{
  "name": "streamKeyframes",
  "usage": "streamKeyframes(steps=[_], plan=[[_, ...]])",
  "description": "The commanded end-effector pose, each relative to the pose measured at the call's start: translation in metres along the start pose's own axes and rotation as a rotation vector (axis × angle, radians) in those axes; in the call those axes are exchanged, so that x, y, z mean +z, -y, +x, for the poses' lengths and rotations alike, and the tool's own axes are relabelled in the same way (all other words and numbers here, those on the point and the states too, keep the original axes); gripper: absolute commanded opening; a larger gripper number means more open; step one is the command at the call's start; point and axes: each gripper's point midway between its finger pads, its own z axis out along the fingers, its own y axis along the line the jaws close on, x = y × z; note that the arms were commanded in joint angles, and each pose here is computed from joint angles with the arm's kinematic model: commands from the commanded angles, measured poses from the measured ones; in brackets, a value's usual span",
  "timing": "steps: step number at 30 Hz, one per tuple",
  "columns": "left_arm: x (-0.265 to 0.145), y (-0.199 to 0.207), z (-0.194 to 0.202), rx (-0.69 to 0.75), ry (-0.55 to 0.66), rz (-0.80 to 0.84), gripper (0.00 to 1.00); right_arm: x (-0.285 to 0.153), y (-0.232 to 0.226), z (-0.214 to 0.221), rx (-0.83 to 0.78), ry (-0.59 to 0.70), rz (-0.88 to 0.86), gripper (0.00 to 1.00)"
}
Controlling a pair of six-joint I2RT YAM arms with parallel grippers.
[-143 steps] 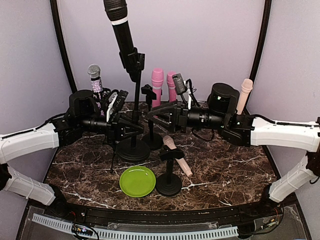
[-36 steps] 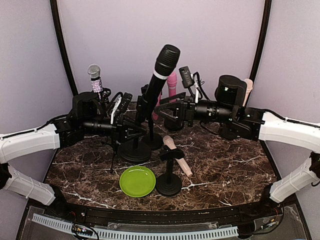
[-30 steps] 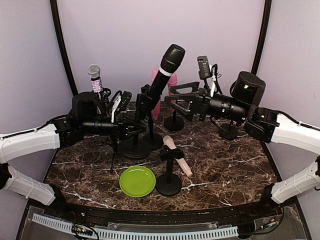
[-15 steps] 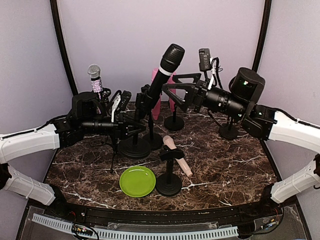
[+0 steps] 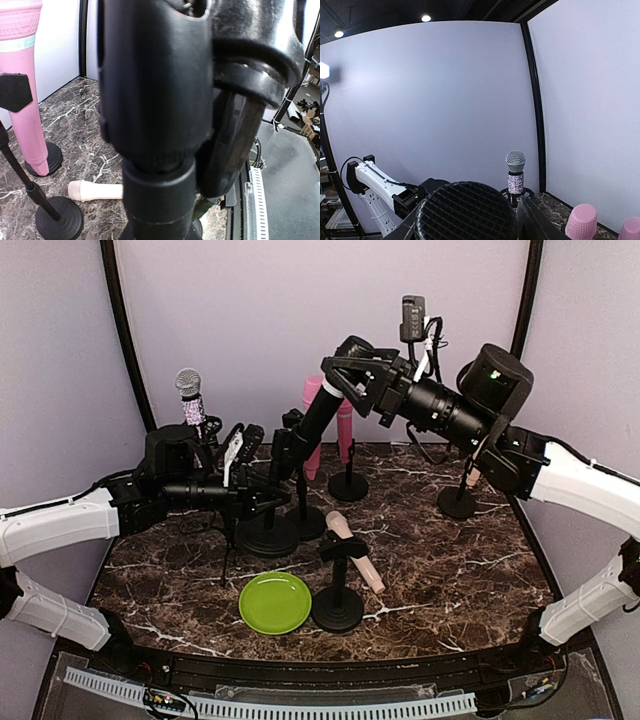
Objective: Remove the microphone from the stand
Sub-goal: Place the microphone stand with the microphone at the center of the board.
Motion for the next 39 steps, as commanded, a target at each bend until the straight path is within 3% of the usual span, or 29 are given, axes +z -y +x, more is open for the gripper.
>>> streamKeyframes(steps=[1, 8, 16, 24, 33, 39], plan=[[-0.011, 0.003, -0.051, 0.164, 0.121, -0.034, 0.0, 0.006, 0.001, -0.018, -0.031, 0.05, 0.013, 0.5], [0.005, 0.004, -0.084, 0.257, 0.133, -0.073, 0.0, -0.007, 0.011, -0.03, -0.086, 0.068, 0.071, 0.31], [0.073, 0.022, -0.131, 0.369, 0.148, -0.049, 0.0, -0.046, 0.023, -0.055, -0.205, 0.054, 0.211, 0.27], [0.152, 0.049, -0.147, 0.425, 0.184, 0.044, 0.0, -0.105, 0.035, -0.061, -0.239, 0.019, 0.383, 0.25], [0.234, 0.083, -0.094, 0.382, 0.173, 0.225, 0.0, -0.15, 0.045, -0.033, -0.22, -0.059, 0.485, 0.24], [0.257, 0.086, -0.063, 0.372, 0.148, 0.283, 0.0, -0.158, 0.047, -0.009, -0.18, -0.105, 0.488, 0.24]])
